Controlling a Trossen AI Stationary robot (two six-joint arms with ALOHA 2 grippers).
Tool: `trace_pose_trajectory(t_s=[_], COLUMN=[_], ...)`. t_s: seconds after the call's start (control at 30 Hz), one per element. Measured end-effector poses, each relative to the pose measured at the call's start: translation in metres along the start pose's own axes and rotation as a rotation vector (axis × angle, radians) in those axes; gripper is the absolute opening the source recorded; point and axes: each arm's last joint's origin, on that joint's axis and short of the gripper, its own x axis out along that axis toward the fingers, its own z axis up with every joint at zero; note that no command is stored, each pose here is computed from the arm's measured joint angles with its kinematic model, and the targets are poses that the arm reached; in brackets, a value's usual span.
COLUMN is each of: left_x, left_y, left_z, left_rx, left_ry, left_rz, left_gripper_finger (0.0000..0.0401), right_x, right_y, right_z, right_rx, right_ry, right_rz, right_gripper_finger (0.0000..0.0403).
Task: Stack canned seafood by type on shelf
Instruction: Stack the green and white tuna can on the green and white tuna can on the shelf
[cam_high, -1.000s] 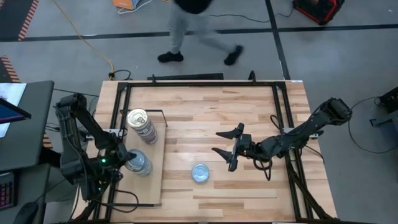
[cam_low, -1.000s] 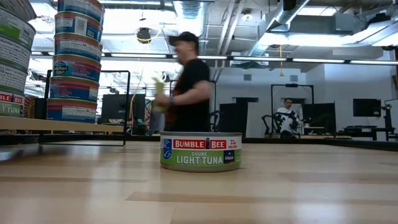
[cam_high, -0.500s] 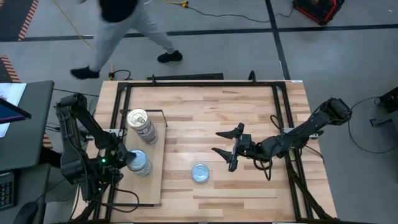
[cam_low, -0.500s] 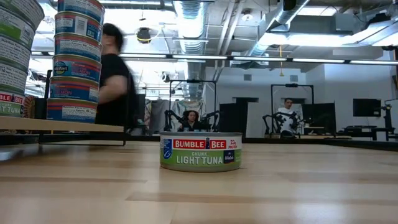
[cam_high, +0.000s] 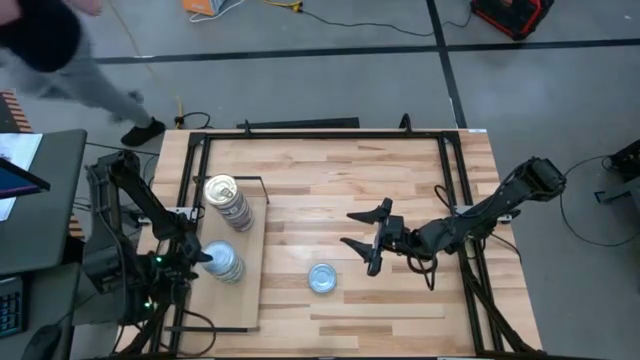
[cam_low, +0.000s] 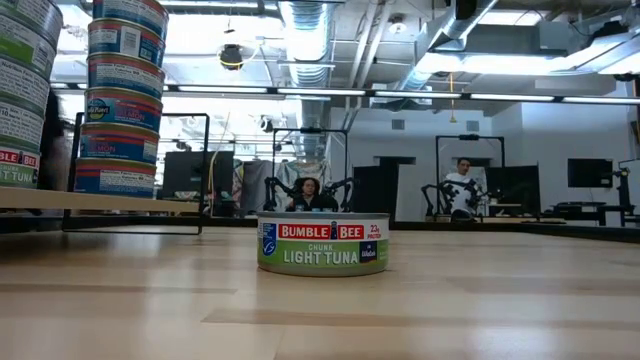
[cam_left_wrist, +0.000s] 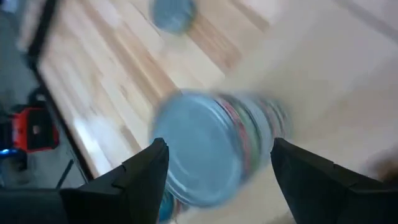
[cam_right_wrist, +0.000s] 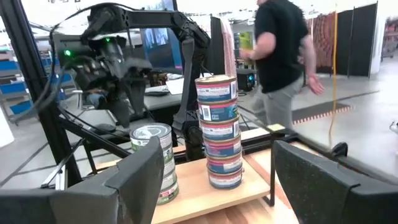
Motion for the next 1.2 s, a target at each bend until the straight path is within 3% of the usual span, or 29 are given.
trace_pose_trajectory(t_s=[0.17, 0.33, 0.47, 0.6, 0.73, 0.83, 0.97, 1.2], left_x=[-0.009, -0.006, -0.004, 0.001, 0.018, 0.033, 0.051, 0.069], left_y=[0.01, 0.021, 0.031, 0.039, 0.046, 0.056, 0.064, 0.054], left_z=[0.015, 0.033, 0.044, 0.046, 0.045, 0.045, 0.054, 0.078], left_rx=[-0.147, -0.221, -0.374, -0.564, -0.676, -0.752, -0.766, -0.657], left_ry=[-0.183, -0.3, -0.375, -0.392, -0.359, -0.313, -0.305, -0.391], left_rz=[0.149, 0.278, 0.357, 0.357, 0.375, 0.323, 0.254, 0.252], left_gripper_finger=[0.0272, 0.0272, 0.0272, 0.0272, 0.0272, 0.0272, 0.0272, 0.0272], right_x=[0.008, 0.028, 0.042, 0.058, 0.066, 0.068, 0.064, 0.058], right_y=[-0.003, -0.007, -0.006, 0.001, 0.007, 0.011, 0.013, 0.009], right_z=[-0.016, -0.053, -0.083, -0.104, -0.118, -0.118, -0.12, -0.125], right_rx=[0.036, 0.128, 0.193, 0.217, 0.14, 0.104, 0.134, 0.122], right_ry=[0.062, 0.128, 0.227, 0.421, 0.705, 0.816, 0.924, 1.012], right_rz=[-0.027, -0.077, -0.053, -0.035, -0.069, -0.067, 0.03, -0.006], right_gripper_finger=[0.0322, 0.0322, 0.0322, 0.0322, 0.0322, 0.0322, 0.0322, 0.0293])
